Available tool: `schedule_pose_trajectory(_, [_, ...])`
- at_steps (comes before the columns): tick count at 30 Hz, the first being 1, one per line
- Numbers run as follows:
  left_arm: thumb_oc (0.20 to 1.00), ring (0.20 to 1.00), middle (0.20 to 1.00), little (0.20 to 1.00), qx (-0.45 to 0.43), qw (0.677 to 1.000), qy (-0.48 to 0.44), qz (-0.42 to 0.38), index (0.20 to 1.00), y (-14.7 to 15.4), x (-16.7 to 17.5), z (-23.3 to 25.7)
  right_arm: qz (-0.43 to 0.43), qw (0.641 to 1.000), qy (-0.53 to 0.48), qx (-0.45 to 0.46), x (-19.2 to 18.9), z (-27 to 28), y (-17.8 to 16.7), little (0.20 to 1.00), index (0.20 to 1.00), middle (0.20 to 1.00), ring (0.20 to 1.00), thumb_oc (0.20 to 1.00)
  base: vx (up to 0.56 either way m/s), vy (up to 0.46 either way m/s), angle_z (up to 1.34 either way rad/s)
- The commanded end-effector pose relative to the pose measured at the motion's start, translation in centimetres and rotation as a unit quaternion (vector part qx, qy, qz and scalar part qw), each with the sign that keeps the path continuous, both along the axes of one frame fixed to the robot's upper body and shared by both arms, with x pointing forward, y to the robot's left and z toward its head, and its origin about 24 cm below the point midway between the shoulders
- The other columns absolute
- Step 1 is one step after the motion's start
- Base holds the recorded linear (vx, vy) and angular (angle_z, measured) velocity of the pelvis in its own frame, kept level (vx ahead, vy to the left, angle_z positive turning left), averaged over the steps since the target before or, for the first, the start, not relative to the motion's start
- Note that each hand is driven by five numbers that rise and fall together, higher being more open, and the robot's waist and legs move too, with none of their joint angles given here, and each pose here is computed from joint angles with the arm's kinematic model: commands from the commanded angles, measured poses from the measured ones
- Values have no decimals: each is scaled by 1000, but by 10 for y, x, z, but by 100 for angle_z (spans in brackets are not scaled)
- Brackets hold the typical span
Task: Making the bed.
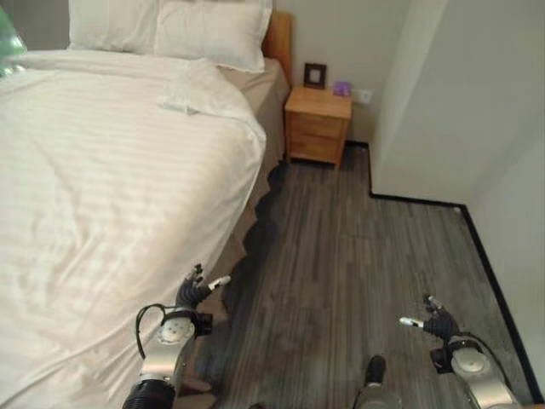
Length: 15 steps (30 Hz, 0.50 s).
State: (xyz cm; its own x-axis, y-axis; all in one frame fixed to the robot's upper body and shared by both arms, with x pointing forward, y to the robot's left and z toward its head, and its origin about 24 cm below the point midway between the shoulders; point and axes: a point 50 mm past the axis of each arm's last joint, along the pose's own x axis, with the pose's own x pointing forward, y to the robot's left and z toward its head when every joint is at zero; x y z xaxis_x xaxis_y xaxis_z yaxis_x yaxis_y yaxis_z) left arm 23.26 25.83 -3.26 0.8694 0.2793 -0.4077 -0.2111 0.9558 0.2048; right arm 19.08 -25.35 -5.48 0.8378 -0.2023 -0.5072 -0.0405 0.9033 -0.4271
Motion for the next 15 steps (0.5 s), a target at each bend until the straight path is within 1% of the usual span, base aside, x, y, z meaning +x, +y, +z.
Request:
schedule_pose_trajectory(1, [1000,1000,1000,1000,-25,992,-115,-36,1000,-22,38,42,6,992,-118,-44,41,51,-17,1000,1000,1000,1000,1000,237,-317,3])
schedule_pose_trajectory(3, [1000,1000,1000,1000,-52,989,-129,-41,1000,-35,43,45,4,991,-129,-43,46,56,-18,1000,1000,1000,1000,1000,283,-261,-31])
schedule_pose_trajectory(7, [1000,1000,1000,1000,-67,988,-129,-45,1000,-46,40,42,33,991,-120,-40,56,53,-3,1000,1000,1000,1000,1000,352,-142,-50])
schedule_pose_trajectory(10, [1000,1000,1000,1000,-67,989,-121,-49,1000,-46,34,37,50,992,-106,-43,56,48,2,1000,1000,1000,1000,1000,540,64,-90])
schedule_pose_trajectory(12, [1000,1000,1000,1000,-79,990,-107,-40,1000,-49,29,30,65,992,-97,-50,56,45,4,1000,1000,1000,1000,1000,578,130,-23])
schedule_pose_trajectory(14, [1000,1000,1000,1000,-89,991,-99,-33,1000,-51,27,26,77,992,-88,-56,55,44,5,1000,1000,1000,1000,1000,389,94,-34])
schedule_pose_trajectory(15, [1000,1000,1000,1000,-89,991,-98,-33,1000,-51,27,25,77,992,-87,-56,55,43,5,1000,1000,1000,1000,1000,839,124,-24])
